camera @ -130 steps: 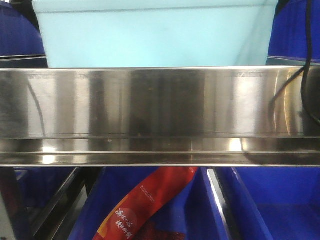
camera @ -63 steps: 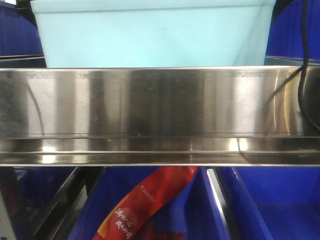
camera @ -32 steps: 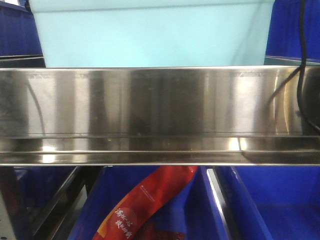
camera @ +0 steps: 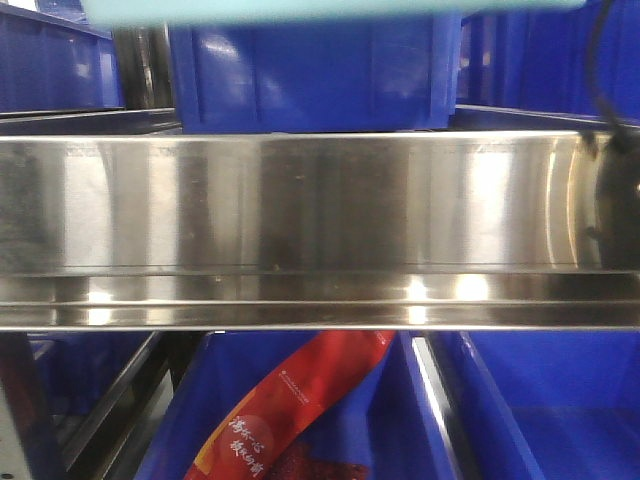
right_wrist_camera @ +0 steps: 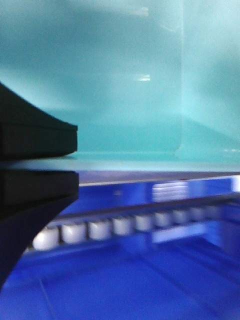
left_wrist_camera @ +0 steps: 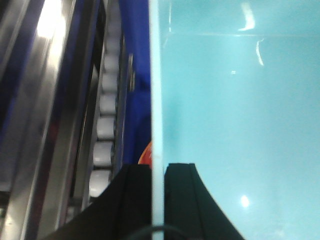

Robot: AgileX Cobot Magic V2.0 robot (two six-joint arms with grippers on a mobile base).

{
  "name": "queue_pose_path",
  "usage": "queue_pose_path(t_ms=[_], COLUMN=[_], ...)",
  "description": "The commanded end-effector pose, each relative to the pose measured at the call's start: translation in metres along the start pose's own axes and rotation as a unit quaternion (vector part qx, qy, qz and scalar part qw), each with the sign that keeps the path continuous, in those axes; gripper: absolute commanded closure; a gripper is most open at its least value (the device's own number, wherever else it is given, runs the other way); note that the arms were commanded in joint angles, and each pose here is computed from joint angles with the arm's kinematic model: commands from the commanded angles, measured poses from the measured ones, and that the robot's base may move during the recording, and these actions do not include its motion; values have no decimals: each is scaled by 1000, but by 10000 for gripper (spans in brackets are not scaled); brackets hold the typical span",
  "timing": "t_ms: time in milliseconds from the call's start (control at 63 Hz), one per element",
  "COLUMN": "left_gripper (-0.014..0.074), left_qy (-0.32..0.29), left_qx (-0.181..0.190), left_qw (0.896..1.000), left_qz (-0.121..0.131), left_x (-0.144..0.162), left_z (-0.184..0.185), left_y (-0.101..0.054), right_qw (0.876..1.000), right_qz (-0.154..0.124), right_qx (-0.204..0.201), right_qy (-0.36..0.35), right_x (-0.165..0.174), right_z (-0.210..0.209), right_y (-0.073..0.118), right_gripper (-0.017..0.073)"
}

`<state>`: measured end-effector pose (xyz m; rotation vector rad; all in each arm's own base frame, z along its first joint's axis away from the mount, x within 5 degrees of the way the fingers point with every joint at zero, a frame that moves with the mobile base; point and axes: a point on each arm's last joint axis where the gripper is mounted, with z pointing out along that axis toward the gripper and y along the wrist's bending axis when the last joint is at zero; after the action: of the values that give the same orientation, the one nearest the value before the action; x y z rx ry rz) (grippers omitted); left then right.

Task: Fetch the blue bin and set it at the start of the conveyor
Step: 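Lift the turquoise bin with both grippers and pull it off the shelf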

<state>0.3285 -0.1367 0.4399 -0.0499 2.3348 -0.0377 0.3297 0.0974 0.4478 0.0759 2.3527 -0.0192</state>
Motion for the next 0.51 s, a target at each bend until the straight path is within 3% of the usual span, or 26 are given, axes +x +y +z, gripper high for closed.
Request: queue_pose_path(t_ms=[0, 301, 492], left_gripper=[705, 705, 705], left_qy=[-42, -108, -111], left_qx=[33, 56, 57], left_qw=[998, 992, 992], left_qz=[-13, -29, -30], left_x=[-9, -29, -30], left_z=[-29, -71, -73], left_y=[-2, 6, 7], right_qw=[998, 994, 993], right_qz=[5, 13, 16], right_qx=[-33, -53, -55], right_qy=[-53, -94, -103], right_x=[-8, -16, -19], right_z=[-29, -59, -64], right_y=[6, 4, 3], right_gripper=[722, 722, 722])
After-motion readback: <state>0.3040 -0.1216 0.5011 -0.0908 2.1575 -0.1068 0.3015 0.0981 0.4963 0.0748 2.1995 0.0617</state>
